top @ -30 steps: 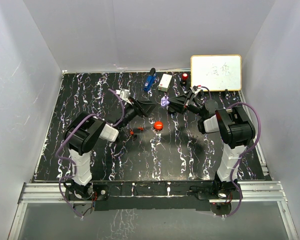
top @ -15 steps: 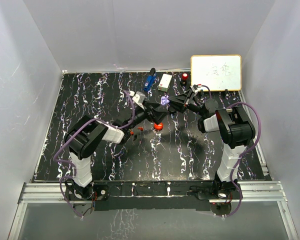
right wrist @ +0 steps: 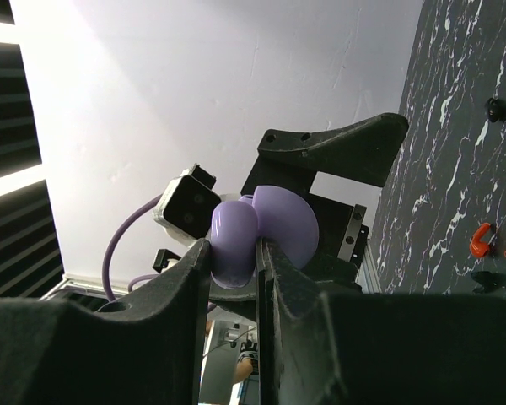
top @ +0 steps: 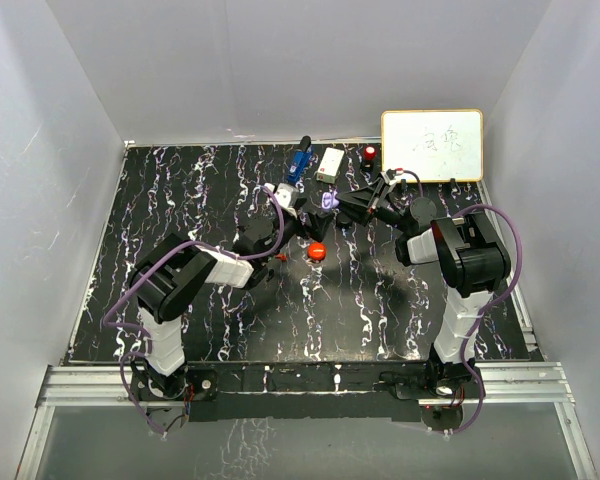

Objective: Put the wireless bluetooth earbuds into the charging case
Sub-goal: Close the charging case.

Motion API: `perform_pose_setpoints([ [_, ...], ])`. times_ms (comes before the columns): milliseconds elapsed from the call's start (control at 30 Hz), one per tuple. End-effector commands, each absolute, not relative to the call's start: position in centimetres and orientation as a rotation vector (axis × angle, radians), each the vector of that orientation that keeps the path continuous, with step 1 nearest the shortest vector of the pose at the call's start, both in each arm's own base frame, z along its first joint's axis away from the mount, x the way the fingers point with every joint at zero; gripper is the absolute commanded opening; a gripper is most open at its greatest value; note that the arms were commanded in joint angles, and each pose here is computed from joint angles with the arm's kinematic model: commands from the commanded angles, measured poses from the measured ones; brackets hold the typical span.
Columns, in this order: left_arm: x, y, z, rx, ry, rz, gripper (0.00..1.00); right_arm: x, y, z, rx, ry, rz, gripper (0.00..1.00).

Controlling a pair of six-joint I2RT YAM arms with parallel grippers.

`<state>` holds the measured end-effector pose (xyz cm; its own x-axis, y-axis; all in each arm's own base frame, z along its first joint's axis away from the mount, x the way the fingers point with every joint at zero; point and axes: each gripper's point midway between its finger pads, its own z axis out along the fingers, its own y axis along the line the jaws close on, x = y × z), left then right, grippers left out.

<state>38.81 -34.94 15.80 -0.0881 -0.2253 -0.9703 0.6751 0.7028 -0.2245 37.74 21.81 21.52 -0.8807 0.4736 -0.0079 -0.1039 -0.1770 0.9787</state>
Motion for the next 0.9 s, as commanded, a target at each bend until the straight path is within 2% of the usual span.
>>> perform_pose_setpoints([
  [0,39.9,-34.1,20.8,0.339,1.342,-0.714,0.99,34.8,21.4,27.7,0.043,1.430,2.085,0.00],
  [433,39.9,-35.0,21.5,0.320,1.302,-0.777,0.99,34.7,21.4,27.2,0.056,1.440,2.084,0.00],
  [867,40.5,-32.4,22.1,0.275,1.293,-0.626,0.99,34.3,21.4,26.8,0.064,1.454,2.081,0.00],
])
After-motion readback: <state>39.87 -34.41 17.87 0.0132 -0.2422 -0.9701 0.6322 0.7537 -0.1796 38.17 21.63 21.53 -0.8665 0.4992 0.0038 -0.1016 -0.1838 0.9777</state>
